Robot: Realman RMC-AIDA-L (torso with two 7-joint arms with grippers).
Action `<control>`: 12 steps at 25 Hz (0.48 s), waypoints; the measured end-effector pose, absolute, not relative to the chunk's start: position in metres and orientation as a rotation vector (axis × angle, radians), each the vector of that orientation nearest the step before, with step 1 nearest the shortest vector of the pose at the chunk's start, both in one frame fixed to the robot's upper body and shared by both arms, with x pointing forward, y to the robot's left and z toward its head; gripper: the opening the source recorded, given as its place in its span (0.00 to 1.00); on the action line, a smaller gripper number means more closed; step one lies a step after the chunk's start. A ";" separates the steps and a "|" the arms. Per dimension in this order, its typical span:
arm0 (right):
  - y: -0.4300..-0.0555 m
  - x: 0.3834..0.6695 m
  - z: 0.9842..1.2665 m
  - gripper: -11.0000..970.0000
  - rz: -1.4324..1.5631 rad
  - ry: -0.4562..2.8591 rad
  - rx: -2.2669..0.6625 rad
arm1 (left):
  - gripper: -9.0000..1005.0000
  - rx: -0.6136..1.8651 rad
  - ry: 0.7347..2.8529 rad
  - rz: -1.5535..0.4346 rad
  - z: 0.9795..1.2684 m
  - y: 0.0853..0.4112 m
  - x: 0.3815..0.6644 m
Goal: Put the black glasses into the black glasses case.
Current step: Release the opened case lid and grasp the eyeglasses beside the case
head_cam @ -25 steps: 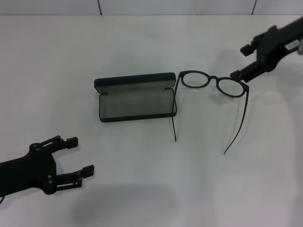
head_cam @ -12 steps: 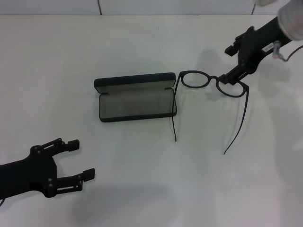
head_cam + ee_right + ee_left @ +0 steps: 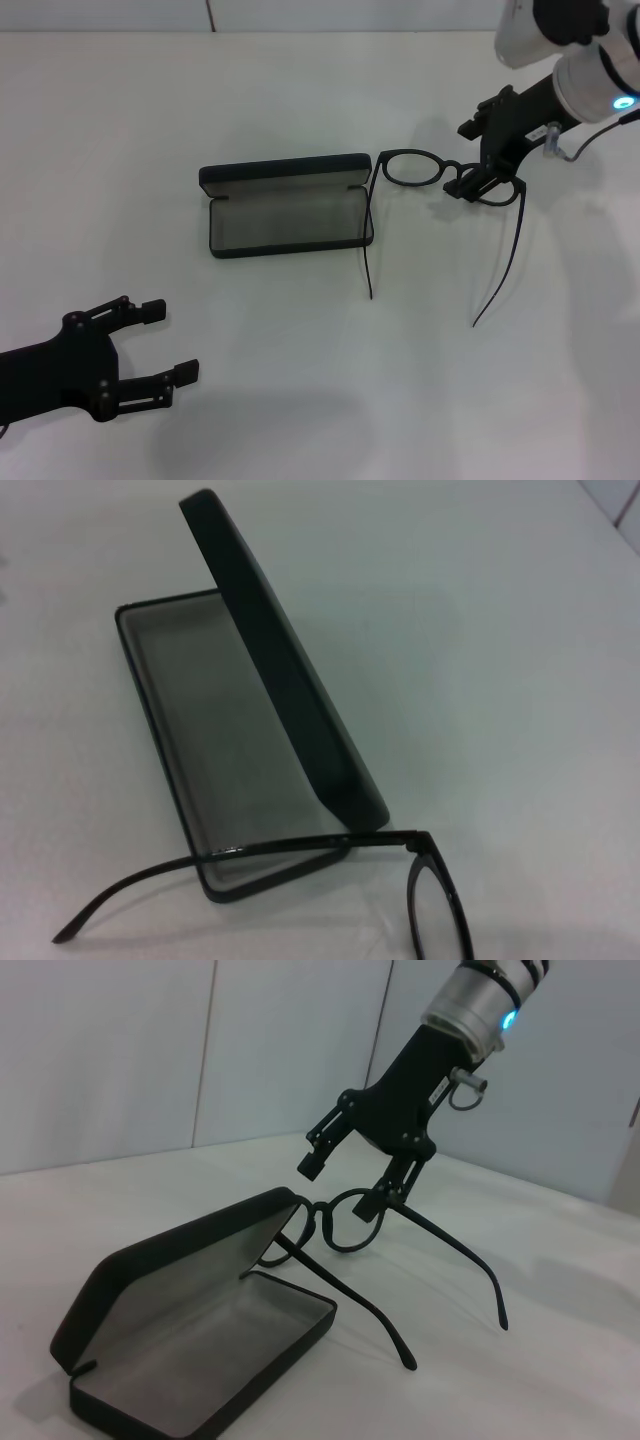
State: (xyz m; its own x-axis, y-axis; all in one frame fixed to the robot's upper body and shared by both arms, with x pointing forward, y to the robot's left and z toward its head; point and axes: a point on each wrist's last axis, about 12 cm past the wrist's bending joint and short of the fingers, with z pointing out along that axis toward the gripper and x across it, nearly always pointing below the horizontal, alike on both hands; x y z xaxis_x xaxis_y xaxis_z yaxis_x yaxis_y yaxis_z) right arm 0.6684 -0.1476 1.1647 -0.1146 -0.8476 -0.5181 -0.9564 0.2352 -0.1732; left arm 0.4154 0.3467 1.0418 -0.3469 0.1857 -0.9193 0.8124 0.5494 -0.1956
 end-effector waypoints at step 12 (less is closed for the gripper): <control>-0.148 0.670 1.153 0.87 0.253 2.011 -1.597 | 0.82 0.821 1.839 -0.829 1.041 0.347 0.415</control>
